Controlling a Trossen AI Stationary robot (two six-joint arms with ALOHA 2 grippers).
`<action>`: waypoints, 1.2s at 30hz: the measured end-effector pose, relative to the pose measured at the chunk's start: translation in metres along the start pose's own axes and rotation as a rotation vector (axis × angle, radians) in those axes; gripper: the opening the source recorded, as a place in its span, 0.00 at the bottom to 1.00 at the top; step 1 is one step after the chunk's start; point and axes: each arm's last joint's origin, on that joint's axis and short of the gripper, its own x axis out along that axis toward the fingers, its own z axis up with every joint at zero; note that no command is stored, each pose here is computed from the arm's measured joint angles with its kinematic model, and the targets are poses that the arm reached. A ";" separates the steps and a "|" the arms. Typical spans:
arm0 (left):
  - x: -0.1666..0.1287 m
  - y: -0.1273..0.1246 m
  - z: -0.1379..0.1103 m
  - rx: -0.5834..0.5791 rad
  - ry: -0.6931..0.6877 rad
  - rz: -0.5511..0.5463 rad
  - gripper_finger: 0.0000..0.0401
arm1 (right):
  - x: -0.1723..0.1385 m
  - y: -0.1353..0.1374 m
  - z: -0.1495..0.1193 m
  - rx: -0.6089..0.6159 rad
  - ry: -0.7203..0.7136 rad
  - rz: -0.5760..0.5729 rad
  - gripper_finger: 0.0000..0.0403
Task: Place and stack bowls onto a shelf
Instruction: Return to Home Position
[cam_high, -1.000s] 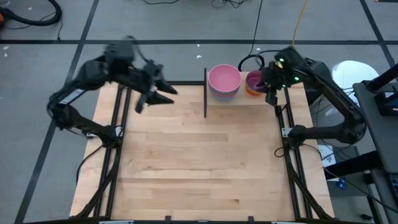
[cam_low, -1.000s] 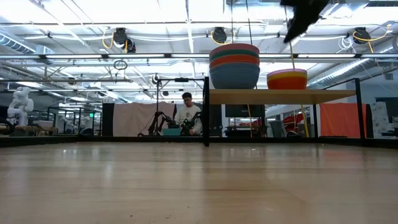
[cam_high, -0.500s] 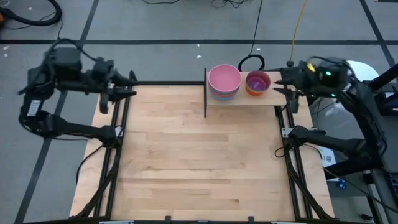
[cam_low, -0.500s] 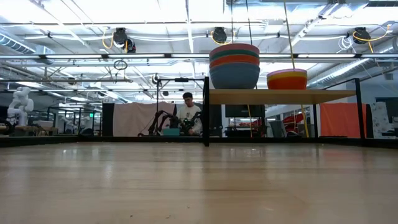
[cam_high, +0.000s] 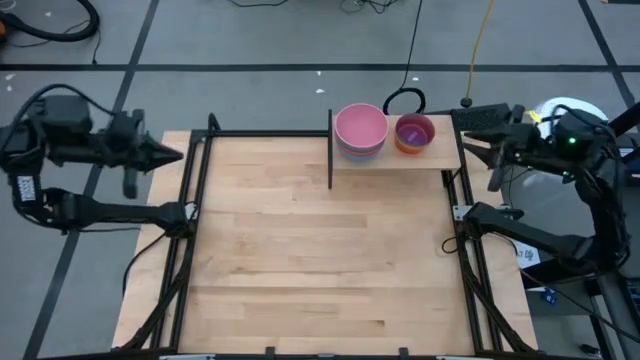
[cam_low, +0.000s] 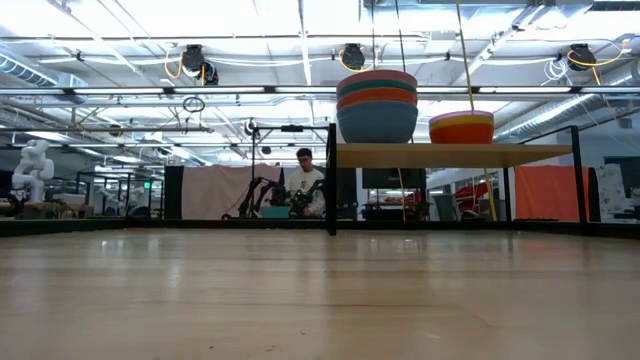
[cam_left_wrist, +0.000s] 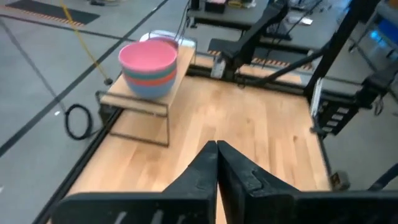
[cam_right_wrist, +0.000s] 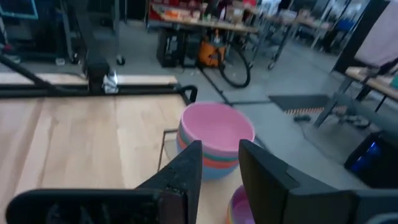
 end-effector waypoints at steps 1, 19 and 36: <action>-0.005 -0.001 -0.004 0.005 0.010 0.010 0.02 | -0.003 0.001 0.001 -0.008 -0.020 -0.007 0.24; -0.108 -0.022 -0.089 -0.027 -0.154 0.010 0.08 | -0.063 0.026 -0.007 0.042 -0.255 -0.058 0.24; -0.156 -0.031 -0.143 0.096 -0.336 0.015 0.08 | -0.090 0.045 -0.036 0.105 -0.187 -0.039 0.24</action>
